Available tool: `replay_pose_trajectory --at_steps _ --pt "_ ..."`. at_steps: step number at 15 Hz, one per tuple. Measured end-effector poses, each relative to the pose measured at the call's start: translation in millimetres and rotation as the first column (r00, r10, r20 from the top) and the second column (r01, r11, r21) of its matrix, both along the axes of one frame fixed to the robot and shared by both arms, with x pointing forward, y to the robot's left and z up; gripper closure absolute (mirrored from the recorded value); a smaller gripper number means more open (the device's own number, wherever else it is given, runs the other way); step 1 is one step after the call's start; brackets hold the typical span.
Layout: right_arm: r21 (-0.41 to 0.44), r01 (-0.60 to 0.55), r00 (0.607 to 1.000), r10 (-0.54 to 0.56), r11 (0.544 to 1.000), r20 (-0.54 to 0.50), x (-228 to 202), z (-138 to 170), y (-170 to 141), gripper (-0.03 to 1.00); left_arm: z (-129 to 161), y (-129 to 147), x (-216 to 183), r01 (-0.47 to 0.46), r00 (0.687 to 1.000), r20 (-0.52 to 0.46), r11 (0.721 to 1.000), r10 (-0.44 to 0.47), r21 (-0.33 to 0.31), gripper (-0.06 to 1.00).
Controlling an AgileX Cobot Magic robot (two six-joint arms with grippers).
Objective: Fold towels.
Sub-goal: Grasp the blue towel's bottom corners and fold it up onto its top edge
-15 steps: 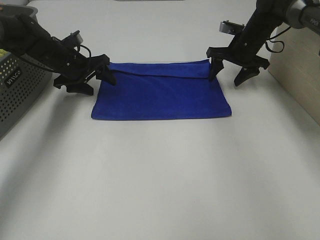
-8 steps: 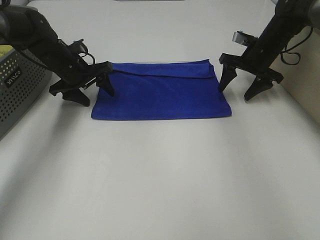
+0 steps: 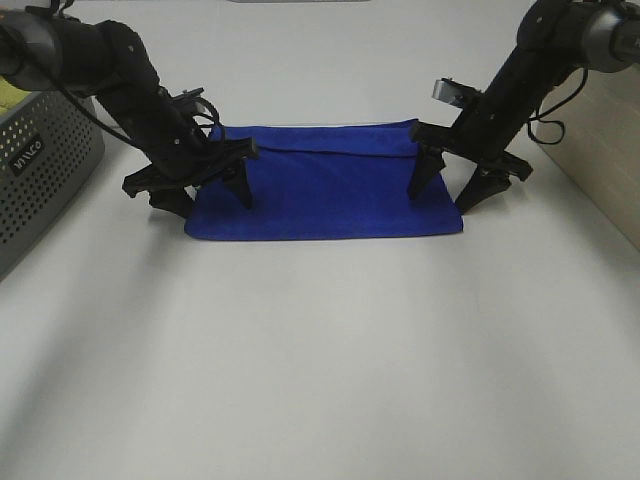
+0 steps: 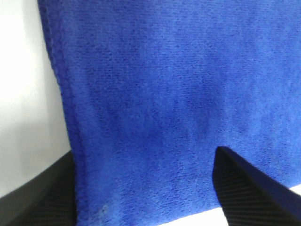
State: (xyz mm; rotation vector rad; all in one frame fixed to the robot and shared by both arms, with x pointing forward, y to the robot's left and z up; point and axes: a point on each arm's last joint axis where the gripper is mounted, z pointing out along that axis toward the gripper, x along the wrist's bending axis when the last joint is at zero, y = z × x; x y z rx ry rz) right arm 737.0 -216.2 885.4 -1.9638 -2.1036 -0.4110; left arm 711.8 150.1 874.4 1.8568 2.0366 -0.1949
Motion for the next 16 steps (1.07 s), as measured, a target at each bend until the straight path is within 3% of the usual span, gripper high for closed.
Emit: replay_pose_trajectory --at_steps 2,3,4,5,11,16 --pt "0.003 -0.023 1.0 0.023 1.0 -0.004 -2.3 -1.4 12.7 0.38 -0.7 -3.1 -1.4 0.008 1.0 0.0 1.0 -0.008 0.007 0.39" --pt "-0.021 -0.006 1.0 0.006 1.0 -0.014 -2.5 -3.7 11.7 0.52 -3.4 -4.5 -3.8 0.014 1.0 -0.016 1.0 -0.014 0.011 0.62" --pt "-0.057 0.006 1.0 -0.007 0.998 -0.018 -2.5 -4.8 8.6 0.82 -4.5 -3.9 -5.2 0.022 0.999 -0.028 1.0 -0.022 0.02 0.81" --pt "-0.095 0.018 1.0 -0.02 0.995 -0.02 -2.4 -5.9 4.8 0.95 -5.6 -2.5 -6.5 0.035 0.999 -0.039 0.999 -0.034 0.037 0.9" --pt "-0.071 0.032 0.996 -0.037 0.997 -0.082 -18.6 -5.3 5.5 0.97 -1.5 -0.1 -18.9 0.108 0.99 -0.103 0.991 -0.1 0.074 0.9" --pt "-0.078 0.054 0.97 -0.071 0.995 -0.232 -89.3 -3.2 -1.1 0.97 6.4 14.9 -86.8 0.114 0.977 -0.192 0.988 -0.092 0.105 0.9"
